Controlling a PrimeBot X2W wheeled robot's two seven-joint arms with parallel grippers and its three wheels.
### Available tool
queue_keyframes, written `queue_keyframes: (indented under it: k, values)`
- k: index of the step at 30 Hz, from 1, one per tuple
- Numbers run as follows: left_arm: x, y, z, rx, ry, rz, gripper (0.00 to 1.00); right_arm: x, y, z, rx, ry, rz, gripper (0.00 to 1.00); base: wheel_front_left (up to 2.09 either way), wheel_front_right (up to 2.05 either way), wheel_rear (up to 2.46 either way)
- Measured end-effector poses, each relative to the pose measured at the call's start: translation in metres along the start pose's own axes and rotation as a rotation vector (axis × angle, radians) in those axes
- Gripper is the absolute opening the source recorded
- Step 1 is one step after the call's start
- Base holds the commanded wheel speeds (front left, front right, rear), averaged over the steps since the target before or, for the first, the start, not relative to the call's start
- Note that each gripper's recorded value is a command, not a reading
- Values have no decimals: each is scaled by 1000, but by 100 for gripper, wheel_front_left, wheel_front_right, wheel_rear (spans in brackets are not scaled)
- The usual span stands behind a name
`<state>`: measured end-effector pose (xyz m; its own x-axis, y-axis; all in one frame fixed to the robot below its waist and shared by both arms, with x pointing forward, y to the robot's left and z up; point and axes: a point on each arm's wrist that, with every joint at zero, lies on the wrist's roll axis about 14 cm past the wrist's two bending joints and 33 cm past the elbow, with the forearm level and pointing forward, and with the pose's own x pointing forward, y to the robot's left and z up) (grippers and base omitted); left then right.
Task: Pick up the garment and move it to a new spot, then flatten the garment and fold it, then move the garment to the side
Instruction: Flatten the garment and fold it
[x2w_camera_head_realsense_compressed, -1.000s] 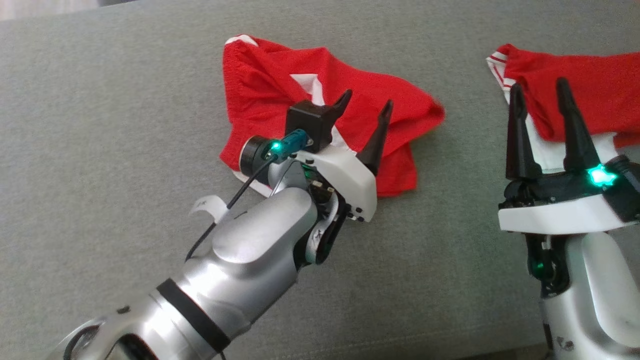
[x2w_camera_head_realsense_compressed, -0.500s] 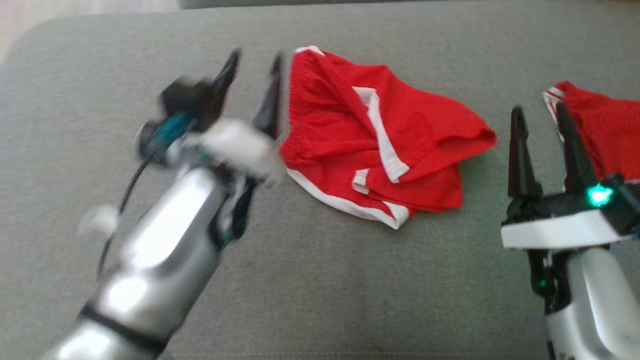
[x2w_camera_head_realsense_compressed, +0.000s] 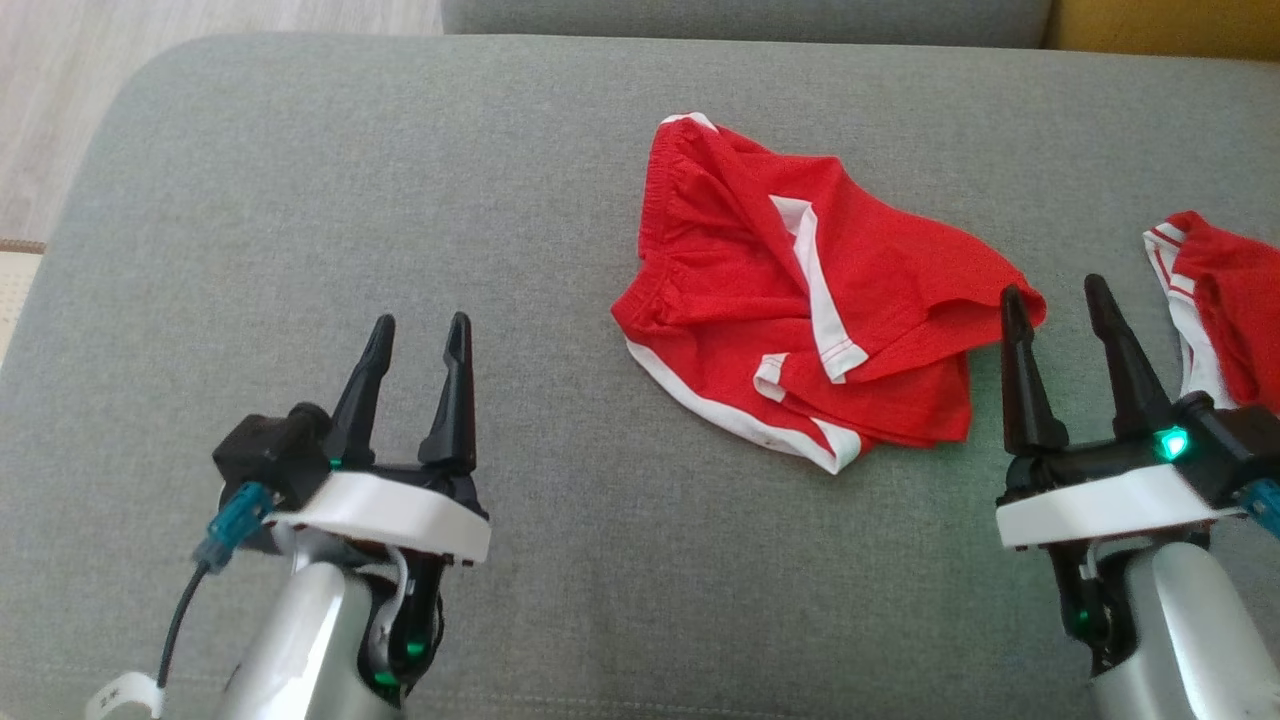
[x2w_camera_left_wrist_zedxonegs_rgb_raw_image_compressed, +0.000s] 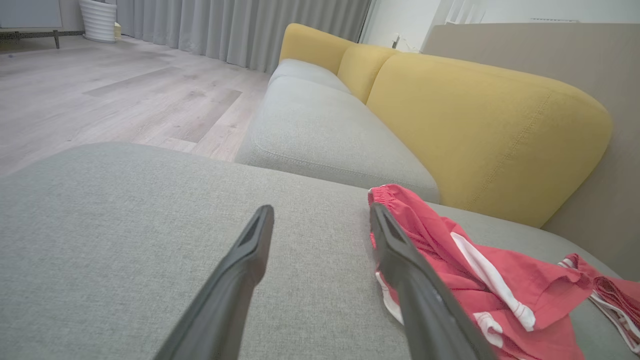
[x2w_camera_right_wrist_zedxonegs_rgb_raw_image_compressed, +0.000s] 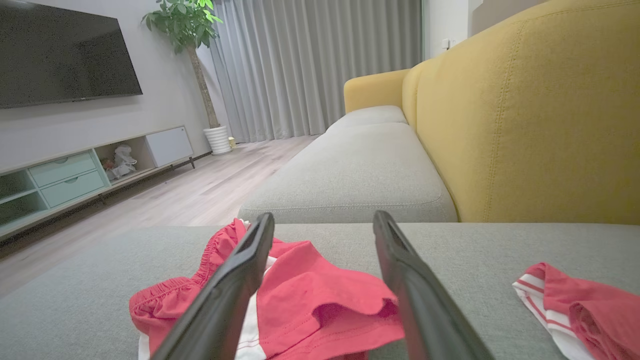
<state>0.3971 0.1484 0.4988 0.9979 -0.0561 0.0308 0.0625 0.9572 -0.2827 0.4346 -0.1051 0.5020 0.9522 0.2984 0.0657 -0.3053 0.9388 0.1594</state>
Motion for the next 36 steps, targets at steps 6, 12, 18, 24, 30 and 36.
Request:
queue_keyframes:
  k: [6,12,18,24,30,36]
  values:
    - [0,-1,8,3,-36,-14,100,-1,18,-10,-24,52,69,100,0,0,0]
    - [0,4,-5,8,3,-11,100,-6,42,-61,-74,269,176,100,0,0,0]
    - [-5,8,-15,-18,32,5,100,4,55,-87,-130,371,246,100,0,0,0]
    - [-8,15,-24,-29,60,40,100,19,53,-110,-165,443,271,100,0,0,0]
    - [-11,26,-26,-32,68,81,100,30,53,-126,-165,490,276,100,0,0,0]
    - [-11,28,-26,-38,70,96,100,33,44,-132,-181,517,253,0,0,0,0]
